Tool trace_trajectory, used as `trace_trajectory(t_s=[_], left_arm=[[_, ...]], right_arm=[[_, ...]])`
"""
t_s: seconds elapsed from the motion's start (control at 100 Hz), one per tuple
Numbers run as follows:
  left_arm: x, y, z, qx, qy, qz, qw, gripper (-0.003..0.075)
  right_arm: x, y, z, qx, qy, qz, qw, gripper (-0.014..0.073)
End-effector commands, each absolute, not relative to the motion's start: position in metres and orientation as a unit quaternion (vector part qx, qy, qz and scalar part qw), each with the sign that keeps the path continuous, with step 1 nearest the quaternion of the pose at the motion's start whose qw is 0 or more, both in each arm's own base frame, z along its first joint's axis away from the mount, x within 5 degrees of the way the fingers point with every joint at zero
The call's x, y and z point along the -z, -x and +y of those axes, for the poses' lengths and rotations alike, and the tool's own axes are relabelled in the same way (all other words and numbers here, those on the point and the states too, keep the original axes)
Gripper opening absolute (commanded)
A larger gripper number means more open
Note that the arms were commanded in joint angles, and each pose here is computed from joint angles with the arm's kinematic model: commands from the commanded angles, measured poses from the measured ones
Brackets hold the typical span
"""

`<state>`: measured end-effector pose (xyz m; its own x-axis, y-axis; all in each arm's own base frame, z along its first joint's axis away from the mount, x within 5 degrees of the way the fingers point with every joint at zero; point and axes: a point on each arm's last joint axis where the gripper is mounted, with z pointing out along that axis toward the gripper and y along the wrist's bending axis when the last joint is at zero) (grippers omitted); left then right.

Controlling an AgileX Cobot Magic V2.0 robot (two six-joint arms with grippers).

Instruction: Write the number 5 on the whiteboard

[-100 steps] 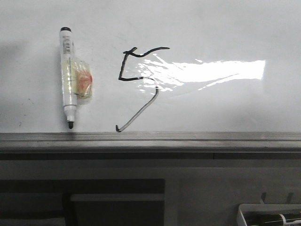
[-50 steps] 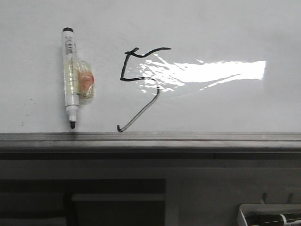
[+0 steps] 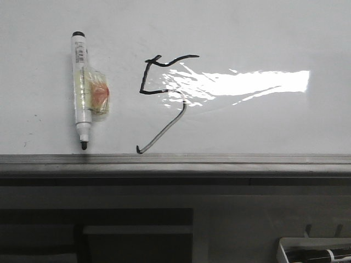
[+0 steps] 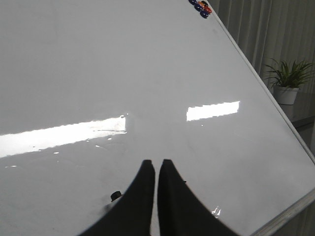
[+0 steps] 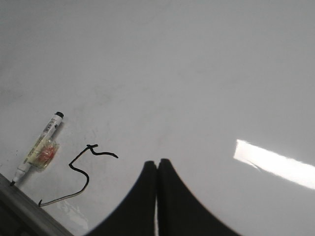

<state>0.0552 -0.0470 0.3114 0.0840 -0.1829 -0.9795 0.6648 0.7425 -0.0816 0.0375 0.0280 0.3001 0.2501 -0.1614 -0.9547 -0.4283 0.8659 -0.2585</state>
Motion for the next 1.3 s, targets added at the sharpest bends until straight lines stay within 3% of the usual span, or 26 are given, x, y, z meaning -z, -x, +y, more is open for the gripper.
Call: trace_trajectory(t_s=[0.0,0.32,0.45,0.59,0.75,0.99,1.29], left_arm=[[-0.323,-0.056,-0.044,0.293,-0.182,0.592,0.728,-0.0020],[-0.314,-0.055,-0.043,0.290,-0.185,0.597,0.725,-0.0020],[-0.300,-0.056,-0.036,0.210,-0.200,0.575,0.765,-0.0020],[-0.271,-0.058,-0.028,0.145,-0.177,0.582,0.780,-0.0020],[-0.242,-0.059,-0.023,0.110,-0.145,0.613,0.769,-0.0020],[-0.211,-0.057,-0.012,0.060,-0.087,0.698,0.708,-0.0020],[-0.194,-0.051,-0.012,0.074,-0.077,0.754,0.648,-0.0020]], right_arm=[[-0.312,-0.037,0.023,-0.078,0.214,0.589,0.775,-0.0061],[-0.312,-0.037,0.023,-0.078,0.214,0.589,0.775,-0.0061],[-0.312,-0.037,0.023,-0.078,0.214,0.589,0.775,-0.0061],[-0.312,-0.037,0.023,-0.078,0.214,0.589,0.775,-0.0061],[-0.312,-0.037,0.023,-0.078,0.214,0.589,0.775,-0.0061],[-0.312,-0.037,0.023,-0.078,0.214,0.589,0.775,-0.0061],[-0.312,-0.037,0.023,-0.078,0.214,0.589,0.775,-0.0061]])
